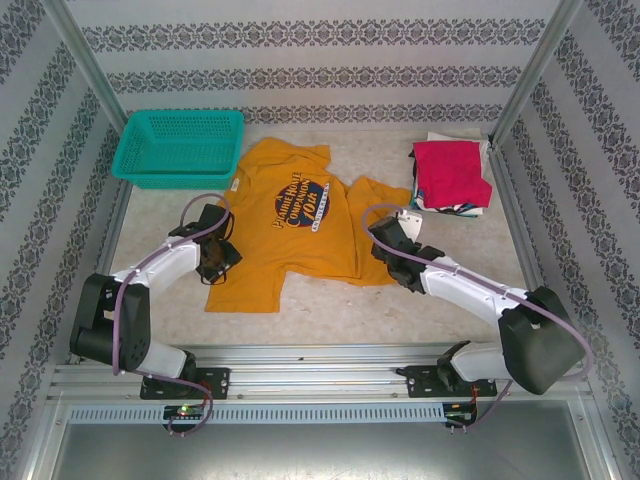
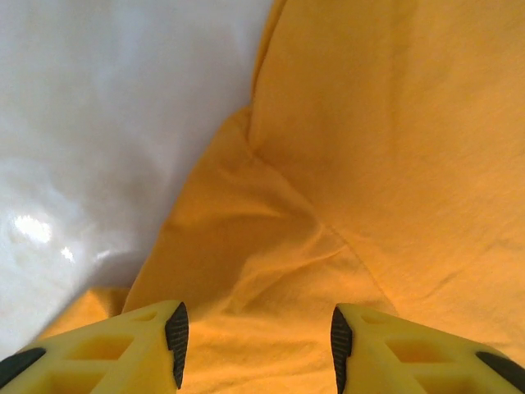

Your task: Fold and stack the t-shirts

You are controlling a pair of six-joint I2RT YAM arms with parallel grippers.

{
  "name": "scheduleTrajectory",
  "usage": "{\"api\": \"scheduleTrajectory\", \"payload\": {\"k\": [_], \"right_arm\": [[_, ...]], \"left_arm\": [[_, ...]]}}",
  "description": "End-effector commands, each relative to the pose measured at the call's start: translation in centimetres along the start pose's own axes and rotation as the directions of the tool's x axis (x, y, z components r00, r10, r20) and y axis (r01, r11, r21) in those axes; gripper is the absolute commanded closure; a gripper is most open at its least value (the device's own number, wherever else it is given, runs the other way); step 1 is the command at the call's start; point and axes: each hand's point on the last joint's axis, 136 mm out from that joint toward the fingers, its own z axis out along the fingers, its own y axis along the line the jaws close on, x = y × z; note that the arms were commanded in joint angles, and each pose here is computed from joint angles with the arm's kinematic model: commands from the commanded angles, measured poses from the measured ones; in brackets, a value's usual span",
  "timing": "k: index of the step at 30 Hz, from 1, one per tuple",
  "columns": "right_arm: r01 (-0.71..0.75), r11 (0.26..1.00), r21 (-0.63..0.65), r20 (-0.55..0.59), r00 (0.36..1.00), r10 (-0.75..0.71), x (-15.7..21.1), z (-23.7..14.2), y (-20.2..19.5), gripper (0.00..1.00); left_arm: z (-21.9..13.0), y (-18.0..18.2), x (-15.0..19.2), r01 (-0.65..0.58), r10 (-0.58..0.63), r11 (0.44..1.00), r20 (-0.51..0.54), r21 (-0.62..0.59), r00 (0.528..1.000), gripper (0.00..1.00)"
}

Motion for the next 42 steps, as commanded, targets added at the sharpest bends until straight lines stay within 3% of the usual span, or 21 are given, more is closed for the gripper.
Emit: {"api": "scheduleTrajectory", "payload": {"k": [1,8,13,18,19,25,29,37,42], "right_arm": [[-0.009,1.000,-0.028,0.000,1.000,0.008,-0.5,-0.2,1.2,0.40],[-0.023,1.000,-0.016,-0.038,0.999,0.023,0.4,0.4,0.8,0.39],[-0.103,0.995,0.019,-0.083,0.991,0.104,1.1,1.0,-0.7,0.39],[-0.183,0.976,0.121,-0.118,0.973,0.197,2.2,1.2,-4.2,0.38],[-0.194,0.970,0.144,-0.133,0.968,0.213,2.7,1.3,-4.9,0.39],[-0.251,0.937,0.244,-0.149,0.945,0.291,4.7,1.6,-7.9,0.47],[-0.305,0.923,0.236,-0.155,0.925,0.346,5.5,2.4,-8.7,0.49],[-0.255,0.941,0.222,-0.188,0.936,0.298,5.2,3.5,-7.8,0.57],[-0.223,0.954,0.202,-0.233,0.935,0.268,5.0,4.1,-7.2,0.54]], "left_arm": [[0.7,0.9,1.6,0.071,-0.072,0.997,-0.059,-0.028,0.996,0.50],[2.8,1.8,1.8,0.053,-0.060,0.994,-0.072,-0.091,0.996,0.51],[4.3,2.2,2.0,0.029,-0.040,0.992,-0.085,-0.122,0.996,0.73],[5.0,1.7,2.2,0.008,-0.015,0.997,-0.092,-0.082,0.996,0.99],[4.9,1.5,2.0,0.006,-0.012,0.998,-0.083,-0.069,0.996,1.00],[4.2,1.2,1.4,0.004,-0.007,0.999,-0.047,-0.047,0.999,1.00],[4.3,1.5,1.4,0.003,-0.005,0.999,-0.043,-0.053,0.999,1.00],[4.2,1.5,1.5,0.008,-0.010,0.999,-0.041,-0.045,0.999,1.00],[3.8,1.7,1.3,0.019,-0.020,0.999,-0.024,-0.042,1.000,1.00]]}}
